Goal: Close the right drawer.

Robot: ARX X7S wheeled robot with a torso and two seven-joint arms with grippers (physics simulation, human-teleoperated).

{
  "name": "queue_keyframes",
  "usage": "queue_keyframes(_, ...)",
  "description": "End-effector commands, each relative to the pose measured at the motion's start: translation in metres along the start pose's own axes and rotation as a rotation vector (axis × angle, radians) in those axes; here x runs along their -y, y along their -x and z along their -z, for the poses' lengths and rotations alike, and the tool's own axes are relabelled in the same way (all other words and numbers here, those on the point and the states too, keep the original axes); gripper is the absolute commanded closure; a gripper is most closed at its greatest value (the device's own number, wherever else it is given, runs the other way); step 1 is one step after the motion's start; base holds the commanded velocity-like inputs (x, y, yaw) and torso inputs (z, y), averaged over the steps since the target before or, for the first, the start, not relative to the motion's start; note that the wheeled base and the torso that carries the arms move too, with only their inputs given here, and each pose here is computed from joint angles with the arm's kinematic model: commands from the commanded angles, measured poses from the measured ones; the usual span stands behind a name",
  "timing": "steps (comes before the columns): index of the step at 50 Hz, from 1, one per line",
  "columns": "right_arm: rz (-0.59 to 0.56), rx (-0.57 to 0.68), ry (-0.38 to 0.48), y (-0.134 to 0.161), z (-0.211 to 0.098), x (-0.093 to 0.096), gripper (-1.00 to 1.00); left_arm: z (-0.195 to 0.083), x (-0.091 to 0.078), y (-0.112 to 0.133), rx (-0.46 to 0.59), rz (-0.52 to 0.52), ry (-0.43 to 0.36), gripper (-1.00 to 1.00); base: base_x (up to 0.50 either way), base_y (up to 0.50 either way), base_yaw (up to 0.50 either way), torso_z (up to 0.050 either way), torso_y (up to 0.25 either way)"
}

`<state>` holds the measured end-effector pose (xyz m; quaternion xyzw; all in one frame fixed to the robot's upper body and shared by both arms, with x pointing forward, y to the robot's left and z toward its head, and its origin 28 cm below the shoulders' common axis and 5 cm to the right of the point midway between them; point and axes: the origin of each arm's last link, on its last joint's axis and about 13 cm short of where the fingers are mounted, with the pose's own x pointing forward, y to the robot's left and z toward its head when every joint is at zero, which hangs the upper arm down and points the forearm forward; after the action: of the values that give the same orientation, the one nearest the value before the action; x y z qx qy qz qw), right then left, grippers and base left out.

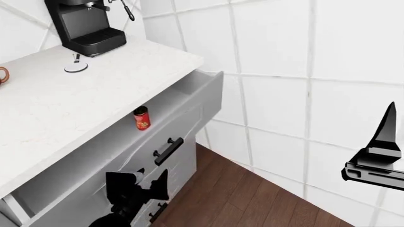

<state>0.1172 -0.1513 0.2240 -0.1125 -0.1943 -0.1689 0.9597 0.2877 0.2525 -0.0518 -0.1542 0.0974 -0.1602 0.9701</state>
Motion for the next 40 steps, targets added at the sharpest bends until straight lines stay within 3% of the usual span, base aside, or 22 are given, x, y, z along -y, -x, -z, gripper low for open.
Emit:
queue_keyframes(1, -0.001, -0.001, -0.001, 0.000, 0.000, 0.000, -1.00, -0.008, -0.021, 0.011, 0.054, -0.194, 0.051, -1.00, 0.00, 0.00, 0.00, 0.000, 0.000)
queue_keyframes(40, -0.013, -0.001, -0.003, 0.003, 0.002, 0.000, -1.00, -0.029, -0.043, 0.016, 0.094, -0.323, -0.011, -1.00, 0.00, 0.00, 0.00, 0.000, 0.000)
